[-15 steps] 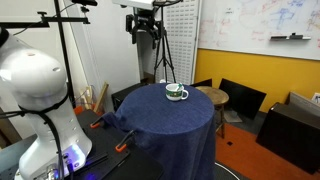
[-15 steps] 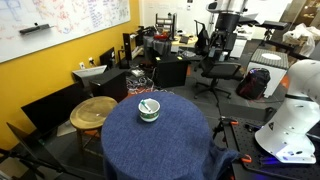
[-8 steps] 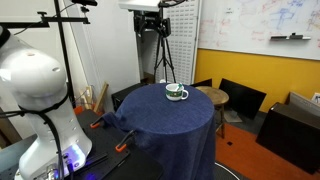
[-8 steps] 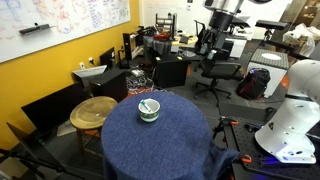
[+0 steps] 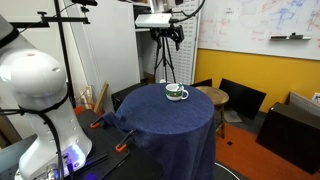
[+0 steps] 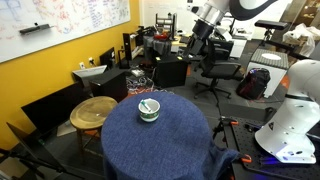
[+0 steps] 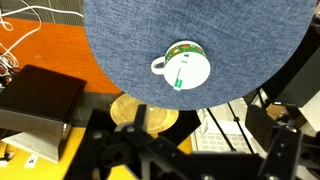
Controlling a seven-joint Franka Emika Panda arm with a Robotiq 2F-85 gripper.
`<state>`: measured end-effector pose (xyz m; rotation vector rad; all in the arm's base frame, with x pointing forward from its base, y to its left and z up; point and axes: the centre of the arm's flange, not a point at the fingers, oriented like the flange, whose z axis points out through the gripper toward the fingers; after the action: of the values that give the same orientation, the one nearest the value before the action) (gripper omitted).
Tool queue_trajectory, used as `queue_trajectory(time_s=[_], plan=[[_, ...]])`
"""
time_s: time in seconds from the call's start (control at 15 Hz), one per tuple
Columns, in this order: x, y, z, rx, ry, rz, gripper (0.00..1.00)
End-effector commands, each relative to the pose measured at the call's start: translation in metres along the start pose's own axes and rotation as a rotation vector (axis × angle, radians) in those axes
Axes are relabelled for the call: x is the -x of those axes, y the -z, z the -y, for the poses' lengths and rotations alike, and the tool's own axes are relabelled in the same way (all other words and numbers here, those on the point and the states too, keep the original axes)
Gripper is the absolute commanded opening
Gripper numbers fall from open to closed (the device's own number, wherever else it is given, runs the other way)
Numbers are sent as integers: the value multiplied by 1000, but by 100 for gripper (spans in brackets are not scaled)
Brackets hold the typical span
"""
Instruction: Place the marker in the mug on the table
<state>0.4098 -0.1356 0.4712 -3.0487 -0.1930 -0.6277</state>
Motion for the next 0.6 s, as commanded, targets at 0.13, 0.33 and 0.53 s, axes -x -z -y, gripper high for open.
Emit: queue_trajectory(time_s=[0.13, 0.33, 0.53], plan=[[-26, -43, -8, 14, -102, -54, 100], [-35, -66, -11, 2, -118, -44, 100], [-45, -86, -12, -2, -124, -29, 100]])
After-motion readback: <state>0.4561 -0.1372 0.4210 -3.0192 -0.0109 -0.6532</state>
